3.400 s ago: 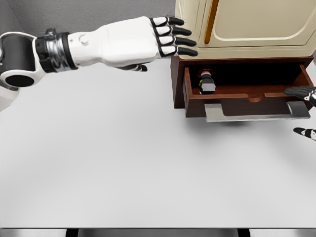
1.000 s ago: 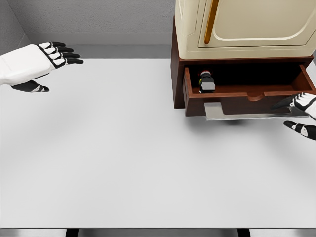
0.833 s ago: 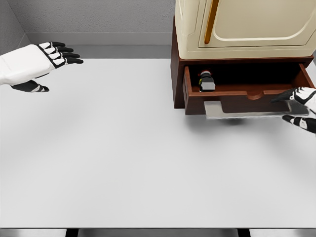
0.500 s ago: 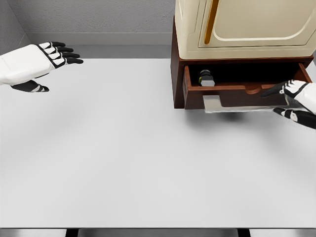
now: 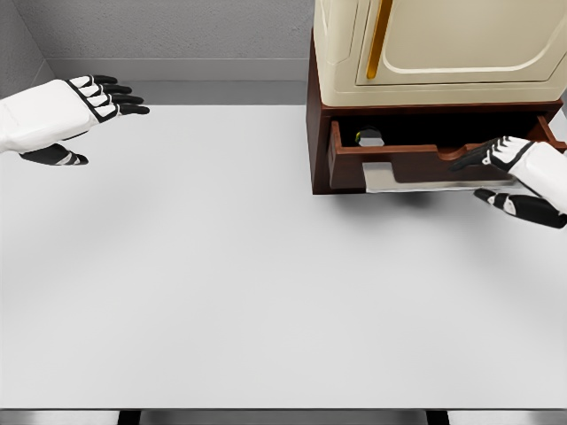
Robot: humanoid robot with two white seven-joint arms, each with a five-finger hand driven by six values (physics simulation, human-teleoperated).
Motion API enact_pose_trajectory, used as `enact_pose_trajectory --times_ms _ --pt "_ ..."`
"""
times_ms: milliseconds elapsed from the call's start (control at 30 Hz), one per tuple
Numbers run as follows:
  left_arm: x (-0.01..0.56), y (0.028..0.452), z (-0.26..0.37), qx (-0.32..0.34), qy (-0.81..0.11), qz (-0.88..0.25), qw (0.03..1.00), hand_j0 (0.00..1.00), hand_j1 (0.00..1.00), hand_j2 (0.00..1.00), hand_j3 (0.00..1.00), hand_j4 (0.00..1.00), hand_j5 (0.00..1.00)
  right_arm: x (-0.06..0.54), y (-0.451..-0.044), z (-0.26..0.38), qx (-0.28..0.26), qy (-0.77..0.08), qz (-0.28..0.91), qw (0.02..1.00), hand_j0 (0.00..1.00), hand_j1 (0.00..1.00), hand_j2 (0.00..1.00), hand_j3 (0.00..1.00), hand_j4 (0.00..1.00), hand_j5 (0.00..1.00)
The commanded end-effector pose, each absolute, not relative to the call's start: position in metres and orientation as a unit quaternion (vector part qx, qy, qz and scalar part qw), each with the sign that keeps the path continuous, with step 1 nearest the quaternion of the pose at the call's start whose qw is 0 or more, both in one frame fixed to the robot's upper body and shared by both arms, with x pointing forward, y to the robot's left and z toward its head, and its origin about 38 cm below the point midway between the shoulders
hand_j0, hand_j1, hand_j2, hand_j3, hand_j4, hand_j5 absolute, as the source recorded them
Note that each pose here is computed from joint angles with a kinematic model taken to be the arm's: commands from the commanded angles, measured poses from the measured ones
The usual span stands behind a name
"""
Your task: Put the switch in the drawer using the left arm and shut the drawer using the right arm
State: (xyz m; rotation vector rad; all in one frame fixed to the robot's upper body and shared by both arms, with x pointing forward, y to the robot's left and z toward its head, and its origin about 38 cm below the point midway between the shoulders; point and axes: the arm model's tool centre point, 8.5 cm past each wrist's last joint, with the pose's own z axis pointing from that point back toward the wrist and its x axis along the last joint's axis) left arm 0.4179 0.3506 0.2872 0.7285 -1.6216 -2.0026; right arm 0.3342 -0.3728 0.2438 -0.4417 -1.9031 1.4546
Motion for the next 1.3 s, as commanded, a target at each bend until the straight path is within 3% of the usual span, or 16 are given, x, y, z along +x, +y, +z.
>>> enact_pose_trajectory --times_ms 0,100,1033,1267 --pt "0.418 0.351 0.289 0.265 -0.591 -0.726 0.231 1.0 1.0 1.0 1.0 1.0 1.0 0.332 -0.375 0.26 -0.174 -0.748 0.545 0.336 0.66 0.66 0.66 0.66 0.66 0.66" --pt "0.418 0.351 0.287 0.264 -0.591 -0.726 0.232 1.0 1.0 1.0 1.0 1.0 1.0 0.329 -0.378 0.257 -0.171 -0.745 0.546 0.342 0.53 0.53 0.53 0.53 0.53 0.53" --pt "0.416 0.354 0.289 0.267 -0.592 -0.724 0.232 1.0 1.0 1.0 1.0 1.0 1.0 0.297 -0.389 0.206 -0.136 -0.709 0.555 0.413 0.53 0.53 0.53 0.53 0.53 0.53" --pt "0.416 0.355 0.289 0.268 -0.592 -0.723 0.235 1.0 1.0 1.0 1.0 1.0 1.0 0.312 -0.41 0.263 -0.189 -0.76 0.497 0.375 0.53 0.53 0.53 0.53 0.53 0.53"
